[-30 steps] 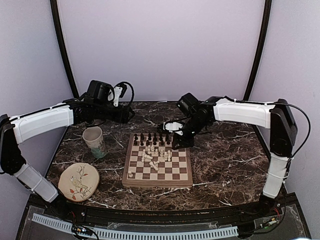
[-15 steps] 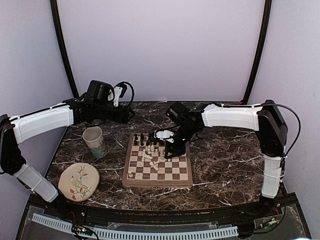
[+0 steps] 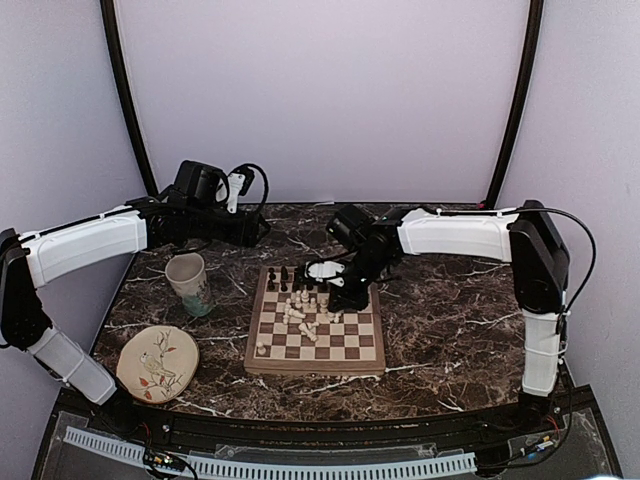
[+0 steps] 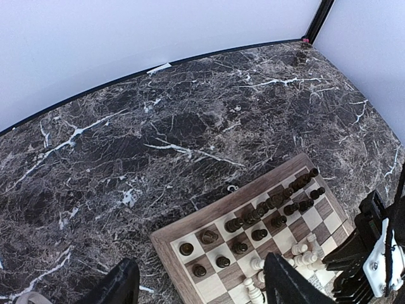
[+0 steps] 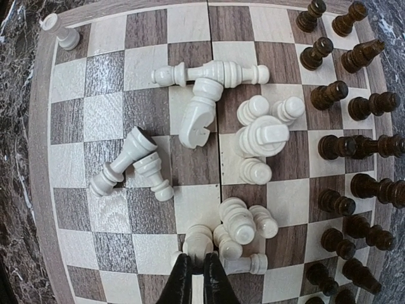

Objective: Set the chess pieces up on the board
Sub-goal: Pick up the knight from the chessboard, then place the knight on b1.

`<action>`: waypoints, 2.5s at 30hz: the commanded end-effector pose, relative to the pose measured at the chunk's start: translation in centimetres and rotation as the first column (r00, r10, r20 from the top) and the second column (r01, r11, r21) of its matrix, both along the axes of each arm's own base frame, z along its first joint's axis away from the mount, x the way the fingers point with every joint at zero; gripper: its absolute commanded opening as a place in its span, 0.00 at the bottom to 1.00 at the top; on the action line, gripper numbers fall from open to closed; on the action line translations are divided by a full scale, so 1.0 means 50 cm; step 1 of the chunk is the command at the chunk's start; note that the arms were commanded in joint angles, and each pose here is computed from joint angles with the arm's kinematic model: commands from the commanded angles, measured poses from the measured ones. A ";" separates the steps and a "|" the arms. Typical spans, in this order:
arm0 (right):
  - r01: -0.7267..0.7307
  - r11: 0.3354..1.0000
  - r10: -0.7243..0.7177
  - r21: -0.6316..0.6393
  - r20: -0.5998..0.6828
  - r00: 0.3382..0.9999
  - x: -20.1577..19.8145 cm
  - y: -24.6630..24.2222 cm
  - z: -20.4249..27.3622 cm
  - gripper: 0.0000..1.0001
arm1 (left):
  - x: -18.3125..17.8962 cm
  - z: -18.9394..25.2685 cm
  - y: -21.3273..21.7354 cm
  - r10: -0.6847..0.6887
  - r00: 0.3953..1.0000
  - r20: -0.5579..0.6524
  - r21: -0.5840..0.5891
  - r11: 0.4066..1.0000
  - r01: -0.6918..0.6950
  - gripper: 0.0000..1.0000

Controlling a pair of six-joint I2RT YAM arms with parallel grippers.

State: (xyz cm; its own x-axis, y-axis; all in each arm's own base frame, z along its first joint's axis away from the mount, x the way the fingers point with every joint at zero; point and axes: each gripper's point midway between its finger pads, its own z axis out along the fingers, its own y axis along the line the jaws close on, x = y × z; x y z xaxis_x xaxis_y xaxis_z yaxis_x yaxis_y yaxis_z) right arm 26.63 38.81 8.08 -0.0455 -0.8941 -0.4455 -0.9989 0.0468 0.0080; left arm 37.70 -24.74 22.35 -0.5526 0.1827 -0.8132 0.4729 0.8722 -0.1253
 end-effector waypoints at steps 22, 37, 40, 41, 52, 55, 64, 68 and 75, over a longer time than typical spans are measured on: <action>-0.162 0.986 0.163 -0.040 0.000 0.987 -0.099 0.038 -0.012 0.18 | -0.008 0.029 0.001 -0.019 1.000 0.016 -0.028 0.999 0.019 0.70; -0.175 0.983 0.175 -0.052 -0.015 0.985 -0.108 0.054 -0.024 0.19 | -0.010 0.027 -0.003 -0.027 1.000 0.009 -0.031 0.999 0.027 0.69; -0.179 0.983 0.178 -0.052 -0.021 0.984 -0.111 0.058 -0.025 0.18 | -0.010 0.028 -0.003 -0.028 1.000 0.010 -0.032 0.999 0.028 0.70; -0.181 0.982 0.180 -0.053 -0.024 0.983 -0.113 0.058 -0.025 0.17 | -0.010 0.028 -0.003 -0.029 1.000 0.011 -0.032 0.999 0.029 0.70; -0.243 0.968 0.240 -0.059 -0.050 0.969 -0.159 0.040 0.007 0.06 | -0.011 0.029 -0.003 -0.030 0.999 0.010 -0.031 0.999 0.031 0.70; -0.265 0.962 0.263 -0.061 -0.050 0.964 -0.179 0.042 0.015 0.06 | -0.012 0.032 -0.002 -0.032 0.999 0.013 -0.033 0.999 0.032 0.70; -0.303 0.952 0.304 -0.046 0.023 0.952 -0.193 0.102 0.036 0.06 | -0.011 0.038 0.001 -0.024 0.999 0.022 -0.032 0.999 0.024 0.69; -0.288 0.957 0.290 -0.032 0.053 0.956 -0.181 0.138 0.042 0.06 | -0.011 0.043 0.006 -0.014 0.999 0.032 -0.028 1.000 0.015 0.70; -0.312 0.950 0.312 -0.003 0.055 0.949 -0.187 0.187 0.042 0.06 | -0.009 0.050 0.013 0.001 0.999 0.044 -0.023 1.000 0.000 0.70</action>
State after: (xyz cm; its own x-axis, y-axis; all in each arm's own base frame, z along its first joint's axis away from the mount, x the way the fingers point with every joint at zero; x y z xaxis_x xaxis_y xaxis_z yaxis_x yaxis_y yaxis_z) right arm 18.03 46.53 10.60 0.2503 -0.8647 -0.4354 -0.9659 -0.2538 -0.0513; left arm 37.31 -24.91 22.79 -0.5500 0.1811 -0.8153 0.4875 0.8623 -0.1373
